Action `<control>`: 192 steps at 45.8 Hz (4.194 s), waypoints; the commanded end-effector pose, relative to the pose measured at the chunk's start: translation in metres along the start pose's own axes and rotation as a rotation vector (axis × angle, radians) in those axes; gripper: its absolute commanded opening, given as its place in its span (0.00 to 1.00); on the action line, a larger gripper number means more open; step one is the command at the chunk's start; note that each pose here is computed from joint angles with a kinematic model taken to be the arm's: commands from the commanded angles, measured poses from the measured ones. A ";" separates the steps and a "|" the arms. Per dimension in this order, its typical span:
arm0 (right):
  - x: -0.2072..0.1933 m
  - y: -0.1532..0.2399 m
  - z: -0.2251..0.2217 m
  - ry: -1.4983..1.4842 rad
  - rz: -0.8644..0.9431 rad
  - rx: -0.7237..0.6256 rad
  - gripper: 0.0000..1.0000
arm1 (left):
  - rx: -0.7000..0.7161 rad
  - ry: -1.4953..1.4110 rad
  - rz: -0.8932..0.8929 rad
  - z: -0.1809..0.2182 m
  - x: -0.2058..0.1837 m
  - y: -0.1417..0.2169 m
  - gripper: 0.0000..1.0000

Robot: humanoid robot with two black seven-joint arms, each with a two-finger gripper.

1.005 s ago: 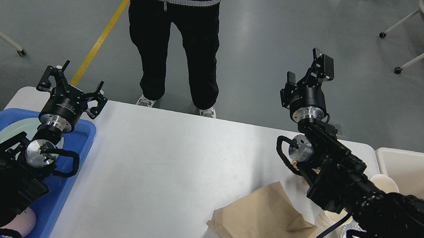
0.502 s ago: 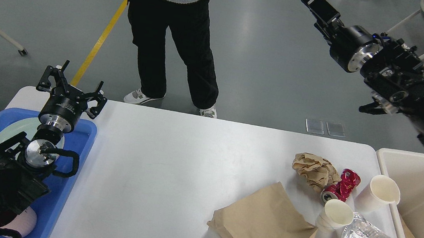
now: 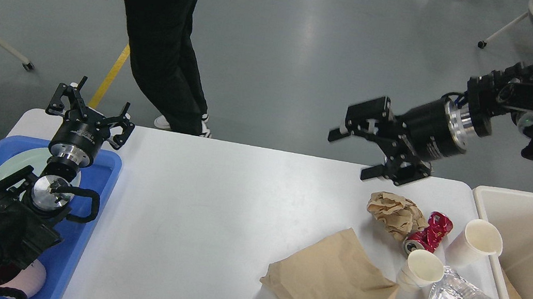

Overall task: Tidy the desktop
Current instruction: 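Raise the right gripper and lower it toward the crumpled paper, then close the right gripper on the edge of the flat brown paper sheet, then lift the brown paper sheet with the right gripper and drop it into the white bin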

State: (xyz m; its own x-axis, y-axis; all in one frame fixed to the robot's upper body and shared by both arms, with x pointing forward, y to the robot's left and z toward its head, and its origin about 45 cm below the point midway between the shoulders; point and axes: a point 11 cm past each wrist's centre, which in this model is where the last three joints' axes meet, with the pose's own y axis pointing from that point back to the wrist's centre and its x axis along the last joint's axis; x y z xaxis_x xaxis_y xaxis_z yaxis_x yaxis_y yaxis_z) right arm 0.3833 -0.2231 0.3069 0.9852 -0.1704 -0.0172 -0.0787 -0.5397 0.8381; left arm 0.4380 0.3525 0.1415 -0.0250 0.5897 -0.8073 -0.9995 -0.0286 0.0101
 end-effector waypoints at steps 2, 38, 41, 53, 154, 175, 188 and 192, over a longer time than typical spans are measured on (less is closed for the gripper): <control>-0.042 0.000 0.007 0.052 -0.026 -0.228 1.00 | 0.001 -0.001 0.000 0.000 0.000 0.000 0.97; -0.093 -0.029 0.017 -0.027 0.068 -0.375 1.00 | -0.059 0.103 -0.017 -0.003 0.014 0.018 0.97; -0.098 -0.036 0.029 -0.083 0.050 -0.374 1.00 | -0.054 0.113 -0.063 -0.004 0.011 0.020 0.97; -0.101 -0.064 0.080 -0.189 0.130 -0.415 1.00 | -0.053 0.117 -0.081 -0.004 0.009 0.021 0.97; -0.125 -0.123 0.106 -0.655 0.399 -0.164 0.00 | -0.054 0.117 -0.084 -0.003 0.009 0.021 0.97; -0.046 0.026 -0.036 -0.160 0.337 -0.033 0.00 | -0.053 0.118 -0.084 -0.004 0.009 0.021 0.97; 0.055 0.114 0.132 -0.297 0.825 -0.290 0.00 | -0.054 0.117 -0.084 -0.003 0.009 0.021 0.97; 0.070 0.130 0.189 -0.359 0.973 -0.327 0.00 | -0.053 0.118 -0.084 -0.004 0.009 0.021 0.97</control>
State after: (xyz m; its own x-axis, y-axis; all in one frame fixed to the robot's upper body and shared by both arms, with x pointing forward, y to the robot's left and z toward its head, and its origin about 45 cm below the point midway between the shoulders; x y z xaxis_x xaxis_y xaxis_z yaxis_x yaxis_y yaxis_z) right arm 0.4064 -0.3857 0.3301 0.5809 -0.6261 0.5201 -0.6469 0.0326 0.7619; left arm 0.4173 0.3542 0.1325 0.0639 0.4938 -0.8672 -0.9956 -0.0283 -0.0894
